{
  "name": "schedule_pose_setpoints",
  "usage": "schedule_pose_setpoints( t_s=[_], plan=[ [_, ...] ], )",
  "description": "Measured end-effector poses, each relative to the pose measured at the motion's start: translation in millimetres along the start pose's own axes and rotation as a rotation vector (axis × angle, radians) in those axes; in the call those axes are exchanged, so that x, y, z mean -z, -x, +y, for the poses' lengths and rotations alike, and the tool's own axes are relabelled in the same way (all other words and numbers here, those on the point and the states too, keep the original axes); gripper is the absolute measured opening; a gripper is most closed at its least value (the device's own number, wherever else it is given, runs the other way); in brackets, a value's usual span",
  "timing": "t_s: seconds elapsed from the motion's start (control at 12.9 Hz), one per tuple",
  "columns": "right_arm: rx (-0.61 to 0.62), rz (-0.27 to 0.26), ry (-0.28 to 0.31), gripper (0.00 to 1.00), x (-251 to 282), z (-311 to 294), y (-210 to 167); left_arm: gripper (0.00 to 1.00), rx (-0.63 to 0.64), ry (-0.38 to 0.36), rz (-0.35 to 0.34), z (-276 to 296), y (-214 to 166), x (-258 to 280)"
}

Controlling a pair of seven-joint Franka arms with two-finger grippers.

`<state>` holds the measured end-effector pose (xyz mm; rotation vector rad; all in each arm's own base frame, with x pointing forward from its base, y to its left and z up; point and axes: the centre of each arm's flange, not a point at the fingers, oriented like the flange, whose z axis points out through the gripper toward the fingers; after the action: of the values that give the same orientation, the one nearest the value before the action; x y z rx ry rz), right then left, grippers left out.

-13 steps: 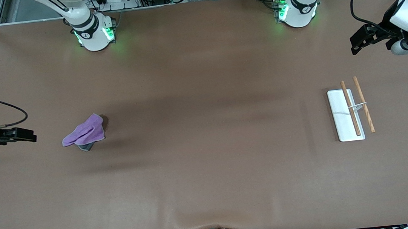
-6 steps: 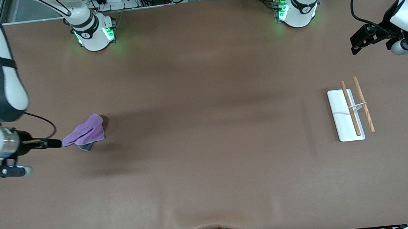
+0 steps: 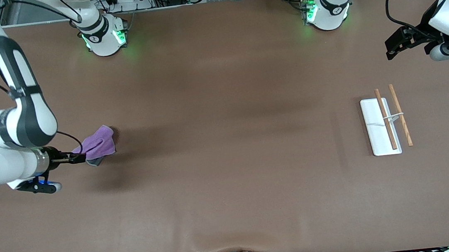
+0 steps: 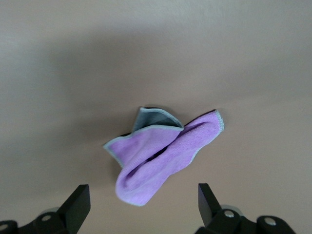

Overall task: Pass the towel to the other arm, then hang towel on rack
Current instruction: 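Lower the right gripper onto the purple towel and close on it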

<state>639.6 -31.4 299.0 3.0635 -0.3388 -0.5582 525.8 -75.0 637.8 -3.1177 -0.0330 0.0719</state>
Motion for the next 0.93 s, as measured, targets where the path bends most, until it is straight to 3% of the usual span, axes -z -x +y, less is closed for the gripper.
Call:
schedule_pose_setpoints(
  t_s=[0.08,0.23,0.77,0.93],
  plan=[
    [-0.011,-0.016,-0.007,0.91,-14,3,-6,1.0,0.0,0.0,0.0,0,0,0],
    [-0.042,-0.032,-0.026,0.87,-33,-1,-14,1.0,0.0,0.0,-0.002,0,0,0],
    [-0.062,-0.102,-0.032,0.83,-87,-7,-25,1.0,0.0,-0.002,-0.012,0,1,-2],
    [-0.06,-0.12,-0.03,0.63,-96,-9,-23,1.0,0.0,-0.002,-0.014,0,1,-2]
  ],
)
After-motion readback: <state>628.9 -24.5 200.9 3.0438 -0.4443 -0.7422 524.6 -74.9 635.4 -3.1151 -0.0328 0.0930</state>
